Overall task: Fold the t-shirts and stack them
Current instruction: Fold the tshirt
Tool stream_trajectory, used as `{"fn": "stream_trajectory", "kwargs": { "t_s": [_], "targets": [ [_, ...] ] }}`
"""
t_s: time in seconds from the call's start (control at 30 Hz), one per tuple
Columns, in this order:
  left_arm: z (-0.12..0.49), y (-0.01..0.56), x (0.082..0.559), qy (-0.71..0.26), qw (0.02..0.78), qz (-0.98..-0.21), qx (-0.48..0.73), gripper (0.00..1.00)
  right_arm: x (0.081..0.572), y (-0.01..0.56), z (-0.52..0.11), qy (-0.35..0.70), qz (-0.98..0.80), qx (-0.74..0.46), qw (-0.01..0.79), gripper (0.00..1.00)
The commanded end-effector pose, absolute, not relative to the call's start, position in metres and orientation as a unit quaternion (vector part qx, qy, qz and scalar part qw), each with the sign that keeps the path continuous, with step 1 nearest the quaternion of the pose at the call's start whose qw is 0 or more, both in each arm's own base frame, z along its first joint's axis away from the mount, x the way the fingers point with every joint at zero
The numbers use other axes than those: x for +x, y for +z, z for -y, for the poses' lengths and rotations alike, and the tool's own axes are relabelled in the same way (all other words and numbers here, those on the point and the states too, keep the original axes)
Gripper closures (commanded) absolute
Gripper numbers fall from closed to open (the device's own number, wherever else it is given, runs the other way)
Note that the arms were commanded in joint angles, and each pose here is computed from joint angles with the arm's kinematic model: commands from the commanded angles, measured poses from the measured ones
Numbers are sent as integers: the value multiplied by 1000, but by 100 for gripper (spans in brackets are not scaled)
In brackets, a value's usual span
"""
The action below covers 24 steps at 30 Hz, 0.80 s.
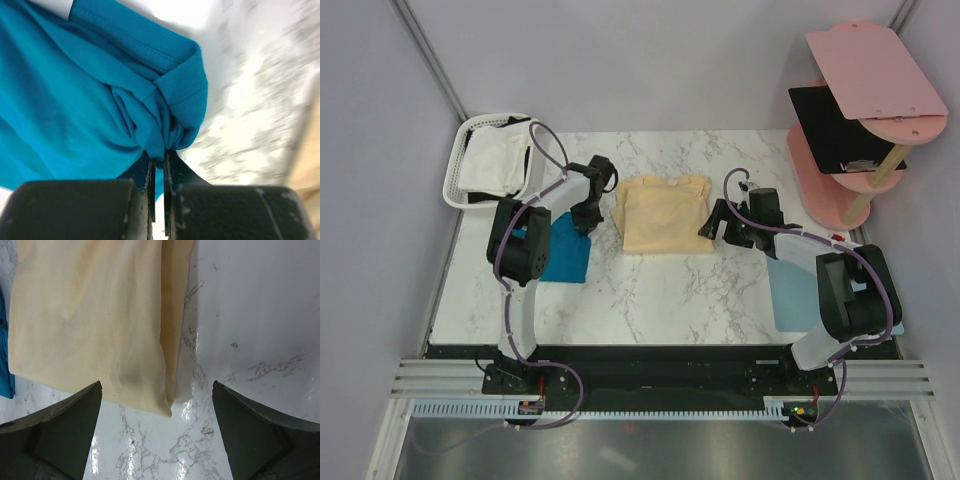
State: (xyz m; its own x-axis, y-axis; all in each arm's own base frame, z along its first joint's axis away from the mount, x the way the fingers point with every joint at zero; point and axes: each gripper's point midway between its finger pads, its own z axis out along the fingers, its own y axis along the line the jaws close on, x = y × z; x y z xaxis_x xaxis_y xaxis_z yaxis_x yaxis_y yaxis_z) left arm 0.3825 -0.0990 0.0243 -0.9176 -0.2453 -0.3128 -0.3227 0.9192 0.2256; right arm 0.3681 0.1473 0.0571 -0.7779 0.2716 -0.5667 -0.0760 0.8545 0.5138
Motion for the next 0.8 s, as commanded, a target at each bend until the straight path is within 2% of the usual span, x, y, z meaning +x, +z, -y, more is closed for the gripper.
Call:
{"fn": "stream_trajectory", "kwargs": {
  "t_s": [0.0,0.07,0.17,0.2,0.23,0.3,0.47,0.67,0.77],
  "targets": [
    [129,31,421,82,162,-970,-160,98,374,65,-147,268,-897,48,347,2],
    [138,37,438,69,173,-970,-153,98,374,65,-147,269,-897,47,347,2],
    [159,52,450,29,185,-974,-125,81,374,65,-146,266,-898,48,347,2],
    [165,62,453,22,199,-973,-118,54,374,65,-146,265,-898,47,348,2],
    [166,71,455,31,217,-969,-112,43,374,64,-145,263,-899,48,348,2],
    [182,94,455,23,257,-961,-96,29,375,64,-143,257,-899,49,351,2],
    [211,119,453,-55,298,-950,-80,25,389,70,-138,243,-896,57,367,2],
    [242,130,473,-128,323,-936,-57,37,436,81,-137,245,-886,75,387,2],
    [251,119,485,-144,313,-937,-51,37,468,85,-147,269,-874,77,396,10]
  ]
}}
